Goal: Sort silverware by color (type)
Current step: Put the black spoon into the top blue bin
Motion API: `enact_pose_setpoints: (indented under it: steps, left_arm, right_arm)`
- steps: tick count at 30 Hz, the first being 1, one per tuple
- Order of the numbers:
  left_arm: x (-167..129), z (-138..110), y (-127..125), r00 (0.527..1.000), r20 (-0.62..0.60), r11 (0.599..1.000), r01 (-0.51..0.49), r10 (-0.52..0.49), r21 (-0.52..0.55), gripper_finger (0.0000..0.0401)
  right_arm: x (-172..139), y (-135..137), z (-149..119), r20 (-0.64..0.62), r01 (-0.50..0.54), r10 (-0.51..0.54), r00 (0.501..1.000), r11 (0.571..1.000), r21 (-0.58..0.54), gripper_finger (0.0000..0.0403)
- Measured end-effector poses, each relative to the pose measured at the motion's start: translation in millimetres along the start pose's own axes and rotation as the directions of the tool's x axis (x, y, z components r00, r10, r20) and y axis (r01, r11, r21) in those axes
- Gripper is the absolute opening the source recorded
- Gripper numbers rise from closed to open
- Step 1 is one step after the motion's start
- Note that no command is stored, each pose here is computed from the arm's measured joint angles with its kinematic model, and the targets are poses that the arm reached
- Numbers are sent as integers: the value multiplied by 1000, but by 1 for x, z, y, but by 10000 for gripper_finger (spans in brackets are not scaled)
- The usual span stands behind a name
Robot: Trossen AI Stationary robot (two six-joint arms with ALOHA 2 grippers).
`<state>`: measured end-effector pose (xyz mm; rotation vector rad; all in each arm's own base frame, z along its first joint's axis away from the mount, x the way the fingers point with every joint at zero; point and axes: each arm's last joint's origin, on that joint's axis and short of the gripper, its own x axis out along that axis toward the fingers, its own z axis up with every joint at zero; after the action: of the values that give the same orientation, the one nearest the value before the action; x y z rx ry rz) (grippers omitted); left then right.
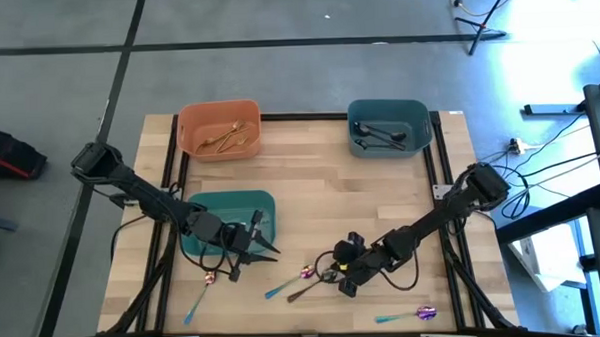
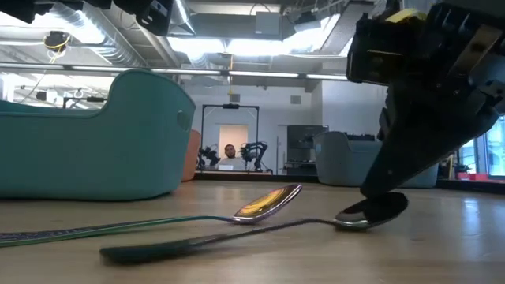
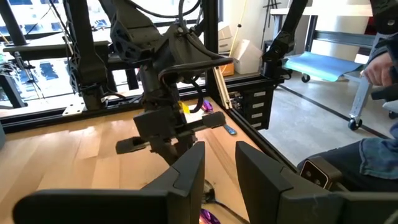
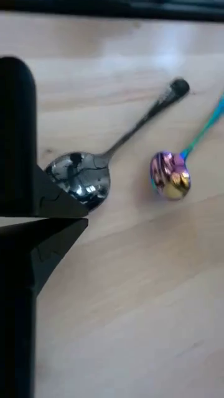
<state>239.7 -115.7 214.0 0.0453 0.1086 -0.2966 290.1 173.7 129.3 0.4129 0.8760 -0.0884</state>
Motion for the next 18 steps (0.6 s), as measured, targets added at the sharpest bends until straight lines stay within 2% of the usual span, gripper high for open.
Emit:
enact_pose_setpoints:
  steps: [5, 9, 14, 18]
  left_arm:
    - [0, 0, 0, 1000, 2, 1000, 2, -2, -1, 85]
    - [0, 0, 0, 1000, 2, 1000, 2, -2, -1, 85]
    - [0, 0, 0, 1000, 2, 1000, 2, -2, -2, 85]
    - [0, 0, 0, 1000, 2, 1000, 2, -2, -6, 85]
  right_arm:
    - [-3, -2, 6, -36, -46, 46, 998, 999, 20, 18]
    - [-12, -5, 20, -7, -67, 67, 998, 998, 15, 64]
    - [-18, 2, 30, 92, -122, 130, 987, 989, -84, 142]
    - [-9, 15, 29, 161, -187, 225, 961, 957, -221, 183]
